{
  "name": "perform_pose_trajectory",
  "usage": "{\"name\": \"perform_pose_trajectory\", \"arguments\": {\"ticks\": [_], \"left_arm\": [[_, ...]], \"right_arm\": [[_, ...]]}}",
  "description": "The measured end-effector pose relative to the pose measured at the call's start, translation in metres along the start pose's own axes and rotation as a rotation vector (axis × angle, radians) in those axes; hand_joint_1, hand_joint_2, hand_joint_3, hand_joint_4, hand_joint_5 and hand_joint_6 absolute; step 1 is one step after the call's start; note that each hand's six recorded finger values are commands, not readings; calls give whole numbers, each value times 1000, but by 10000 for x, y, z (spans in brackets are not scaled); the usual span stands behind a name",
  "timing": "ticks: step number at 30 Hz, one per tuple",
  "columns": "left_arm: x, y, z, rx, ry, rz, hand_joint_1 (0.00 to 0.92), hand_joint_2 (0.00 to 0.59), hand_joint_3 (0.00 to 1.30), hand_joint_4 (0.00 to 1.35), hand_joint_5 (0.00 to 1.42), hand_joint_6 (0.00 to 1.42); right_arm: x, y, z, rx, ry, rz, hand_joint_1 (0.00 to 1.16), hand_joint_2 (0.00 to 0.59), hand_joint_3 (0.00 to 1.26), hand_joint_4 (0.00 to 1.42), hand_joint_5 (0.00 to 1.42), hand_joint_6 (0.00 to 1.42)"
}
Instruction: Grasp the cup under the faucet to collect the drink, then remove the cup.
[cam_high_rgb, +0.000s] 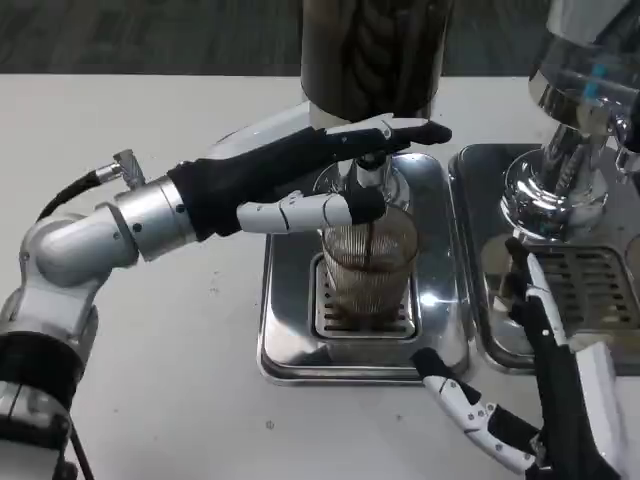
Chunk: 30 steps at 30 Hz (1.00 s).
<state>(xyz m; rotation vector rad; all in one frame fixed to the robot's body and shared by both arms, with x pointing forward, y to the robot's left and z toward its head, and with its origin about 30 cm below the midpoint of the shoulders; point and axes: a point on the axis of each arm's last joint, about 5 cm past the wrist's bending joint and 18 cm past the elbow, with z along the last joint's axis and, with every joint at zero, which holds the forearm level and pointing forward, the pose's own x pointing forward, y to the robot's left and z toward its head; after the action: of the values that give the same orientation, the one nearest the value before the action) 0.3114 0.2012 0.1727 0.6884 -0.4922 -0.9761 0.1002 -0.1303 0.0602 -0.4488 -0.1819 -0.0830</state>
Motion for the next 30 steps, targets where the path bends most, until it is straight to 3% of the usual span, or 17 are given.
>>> {"name": "perform_pose_trajectory", "arguments": {"ticks": [11,30], "left_arm": [[-15,12,3,7,3,0,0,148,150,58,0,0],[-40,36,19,26,7,-4,0,147,158,60,0,0]], "right_arm": [[215,-4,-83,52,24,97,651,212,5,0,28,116],[597,117,-157,88,18,166,634,219,12,0,28,113]]}}
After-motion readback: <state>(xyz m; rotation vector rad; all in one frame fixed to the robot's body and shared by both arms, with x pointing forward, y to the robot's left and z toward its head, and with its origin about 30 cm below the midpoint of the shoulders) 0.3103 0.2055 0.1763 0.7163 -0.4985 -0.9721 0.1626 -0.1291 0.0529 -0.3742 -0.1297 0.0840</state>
